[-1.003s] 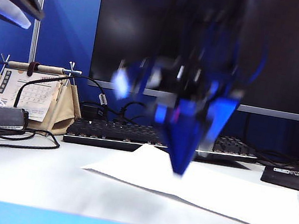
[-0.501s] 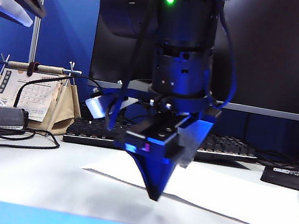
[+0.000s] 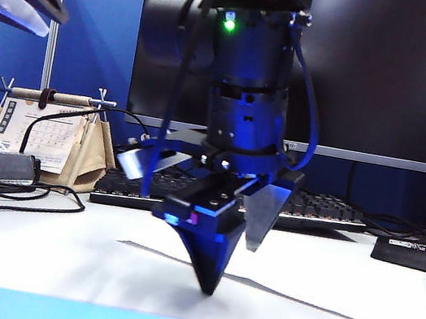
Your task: Put a wrinkled paper upside down.
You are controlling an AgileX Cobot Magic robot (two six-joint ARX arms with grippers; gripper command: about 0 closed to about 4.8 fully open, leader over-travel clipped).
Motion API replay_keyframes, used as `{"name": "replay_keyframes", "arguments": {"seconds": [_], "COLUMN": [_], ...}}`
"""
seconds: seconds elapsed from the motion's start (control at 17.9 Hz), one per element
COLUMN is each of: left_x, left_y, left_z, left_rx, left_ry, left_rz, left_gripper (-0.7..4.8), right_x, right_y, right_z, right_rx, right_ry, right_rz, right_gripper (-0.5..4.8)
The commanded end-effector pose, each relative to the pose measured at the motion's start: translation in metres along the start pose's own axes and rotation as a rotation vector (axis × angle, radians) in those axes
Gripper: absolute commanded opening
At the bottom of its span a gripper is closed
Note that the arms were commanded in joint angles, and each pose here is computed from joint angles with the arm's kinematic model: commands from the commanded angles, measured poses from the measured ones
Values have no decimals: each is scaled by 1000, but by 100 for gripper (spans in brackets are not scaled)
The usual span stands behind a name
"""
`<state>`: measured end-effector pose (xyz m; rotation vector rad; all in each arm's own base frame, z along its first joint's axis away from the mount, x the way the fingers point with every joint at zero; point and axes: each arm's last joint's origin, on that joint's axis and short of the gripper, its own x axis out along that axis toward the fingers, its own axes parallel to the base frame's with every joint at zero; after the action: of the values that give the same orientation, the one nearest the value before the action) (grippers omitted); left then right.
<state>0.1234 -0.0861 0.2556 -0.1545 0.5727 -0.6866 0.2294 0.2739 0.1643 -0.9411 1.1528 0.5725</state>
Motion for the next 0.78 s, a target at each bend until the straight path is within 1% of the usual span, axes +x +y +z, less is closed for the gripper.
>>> {"name": "replay_keyframes", "arguments": {"seconds": [0.06,0.22,0.39,0.56,0.67,0.72,0.78], "left_x": [-1,-1,-1,-1,-1,-1,-1], "left_y": [-1,-2,-2,-2,-2,-2,-2], "left_z": [4,7,7,7,7,7,8], "left_rx": [8,15,15,16,17,18,19], "left_ry": [-30,-65,-67,-67,-68,-68,-69], "left_rz": [-12,-22,-22,-22,-22,-22,-23], "left_gripper": [120,120,120,120,120,120,120], "right_x": [23,27,31,33,35,35,36], "right_y": [-5,-20,-32,-39,-41,-42,-42], "right_z": [-15,-25,-30,-29,-26,-23,-21], "right_rx": [-2,35,65,94,112,119,124], "right_ry": [150,228,255,235,193,168,140], "right_rz": [9,18,21,16,6,1,6], "right_gripper": [418,418,418,418,416,382,361]}}
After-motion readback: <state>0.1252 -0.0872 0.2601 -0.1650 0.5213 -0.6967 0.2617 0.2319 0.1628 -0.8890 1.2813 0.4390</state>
